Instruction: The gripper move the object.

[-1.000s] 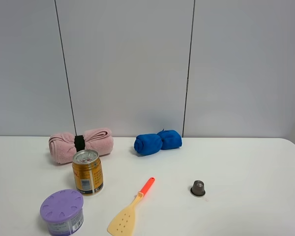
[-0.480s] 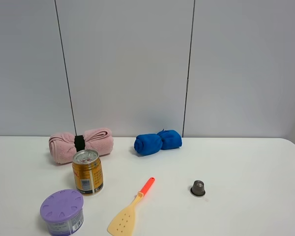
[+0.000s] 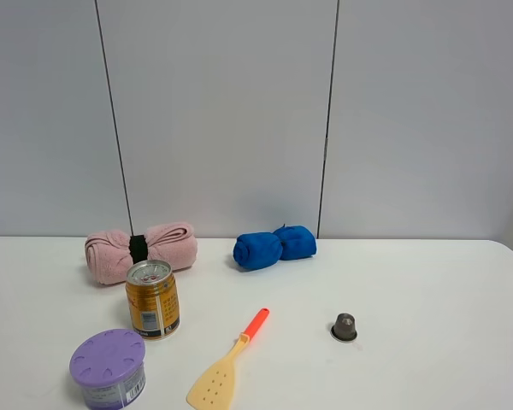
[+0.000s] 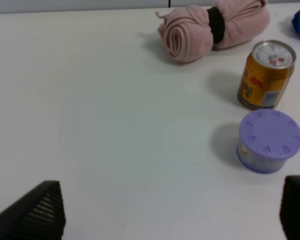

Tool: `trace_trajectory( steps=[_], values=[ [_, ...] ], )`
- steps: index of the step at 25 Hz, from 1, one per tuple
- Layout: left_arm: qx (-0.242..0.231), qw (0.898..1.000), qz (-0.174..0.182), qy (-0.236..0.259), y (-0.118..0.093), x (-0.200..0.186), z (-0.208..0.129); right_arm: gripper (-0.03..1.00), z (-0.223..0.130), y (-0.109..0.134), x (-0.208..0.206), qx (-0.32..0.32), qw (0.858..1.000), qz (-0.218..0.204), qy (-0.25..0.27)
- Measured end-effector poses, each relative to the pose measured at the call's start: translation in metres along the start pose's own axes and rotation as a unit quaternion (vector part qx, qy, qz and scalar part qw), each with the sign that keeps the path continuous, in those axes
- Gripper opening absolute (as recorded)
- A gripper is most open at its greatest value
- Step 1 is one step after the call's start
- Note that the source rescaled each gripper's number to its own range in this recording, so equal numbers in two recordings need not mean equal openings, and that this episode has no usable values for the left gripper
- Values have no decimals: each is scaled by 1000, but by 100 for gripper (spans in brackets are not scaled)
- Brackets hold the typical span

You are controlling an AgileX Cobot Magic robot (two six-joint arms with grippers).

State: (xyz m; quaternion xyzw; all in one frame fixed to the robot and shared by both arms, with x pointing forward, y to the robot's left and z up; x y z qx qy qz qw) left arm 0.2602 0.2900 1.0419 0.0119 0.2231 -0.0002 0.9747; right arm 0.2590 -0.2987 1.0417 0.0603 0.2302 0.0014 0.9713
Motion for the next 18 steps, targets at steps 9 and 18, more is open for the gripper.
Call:
trace_trajectory(
  steps=[9,18],
  values=[
    [0,1000,0,0,0,0,0,74,-1,13,0,29,998,52,7],
    [0,1000,0,0,0,0,0,74,-1,13,0,29,998,52,7]
  ],
)
Point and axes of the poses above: a point on each arm's last joint axis where the gripper is mounted, x pointing out along that axis toward the gripper, y along the wrist's bending axis when the last joint is at zero, z = x × y, the point moved 3 cm from there along x, pointing out along that axis toward the gripper, and after that the axes turned 1 degree about x, right-handed, at the moved point
